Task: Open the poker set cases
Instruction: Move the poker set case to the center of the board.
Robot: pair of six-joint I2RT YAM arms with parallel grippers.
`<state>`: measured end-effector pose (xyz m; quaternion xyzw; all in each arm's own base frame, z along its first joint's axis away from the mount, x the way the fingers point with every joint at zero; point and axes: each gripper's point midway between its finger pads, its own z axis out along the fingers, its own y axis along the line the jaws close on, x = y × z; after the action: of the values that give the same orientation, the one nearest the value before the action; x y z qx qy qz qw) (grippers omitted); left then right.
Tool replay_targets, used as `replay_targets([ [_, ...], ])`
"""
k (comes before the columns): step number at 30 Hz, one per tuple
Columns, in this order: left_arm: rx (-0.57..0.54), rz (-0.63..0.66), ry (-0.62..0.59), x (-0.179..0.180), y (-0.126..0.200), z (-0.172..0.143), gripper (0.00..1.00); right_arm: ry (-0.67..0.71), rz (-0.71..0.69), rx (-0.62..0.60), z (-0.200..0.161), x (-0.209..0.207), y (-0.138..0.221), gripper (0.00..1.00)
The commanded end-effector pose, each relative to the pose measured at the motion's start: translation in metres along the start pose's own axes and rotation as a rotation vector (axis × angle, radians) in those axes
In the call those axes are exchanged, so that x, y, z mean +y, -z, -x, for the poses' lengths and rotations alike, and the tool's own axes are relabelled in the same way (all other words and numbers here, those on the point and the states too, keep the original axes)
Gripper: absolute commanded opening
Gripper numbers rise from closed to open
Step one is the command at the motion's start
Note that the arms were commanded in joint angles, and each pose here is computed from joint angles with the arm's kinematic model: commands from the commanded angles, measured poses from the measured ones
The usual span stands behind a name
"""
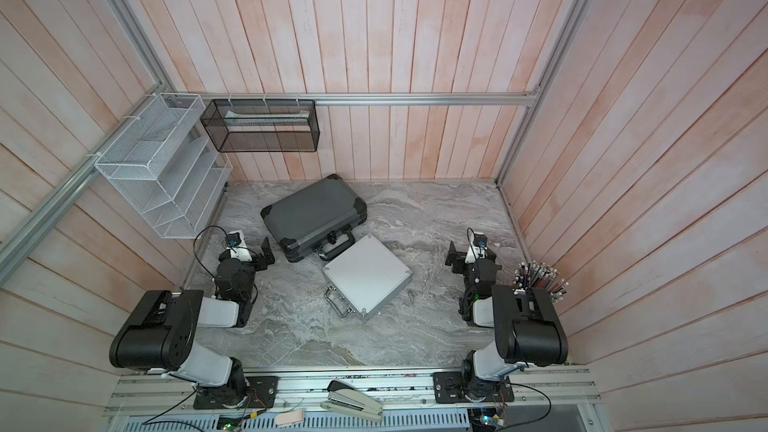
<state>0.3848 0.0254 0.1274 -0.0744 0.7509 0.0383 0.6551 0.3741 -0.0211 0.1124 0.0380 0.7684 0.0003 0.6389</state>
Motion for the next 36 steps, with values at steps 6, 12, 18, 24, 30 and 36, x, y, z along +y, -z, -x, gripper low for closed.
replay_targets([
  [6,-0.010,0.005,-0.013,0.0009,0.0004,0.0021,1.00,0.014,0.011,-0.034,0.0124,0.0024,-0.0023,0.99],
  [12,-0.011,0.006,-0.013,0.0009,0.0003,0.0022,1.00,0.014,0.009,-0.035,0.0124,0.0020,-0.0023,0.99],
  [18,-0.011,0.005,-0.013,0.0008,0.0004,0.0024,1.00,0.014,0.011,-0.034,0.0123,0.0024,-0.0023,0.99],
  [24,-0.010,0.005,-0.014,0.0009,0.0004,0.0020,1.00,0.013,0.011,-0.033,0.0121,0.0024,-0.0023,0.99],
  [30,-0.008,0.005,-0.011,0.0009,0.0000,0.0016,1.00,0.014,0.011,-0.034,0.0124,0.0026,-0.0023,0.99],
  [36,-0.018,-0.021,0.012,0.0022,0.0001,0.0065,1.00,0.013,0.010,-0.036,0.0125,0.0021,-0.0015,0.99],
])
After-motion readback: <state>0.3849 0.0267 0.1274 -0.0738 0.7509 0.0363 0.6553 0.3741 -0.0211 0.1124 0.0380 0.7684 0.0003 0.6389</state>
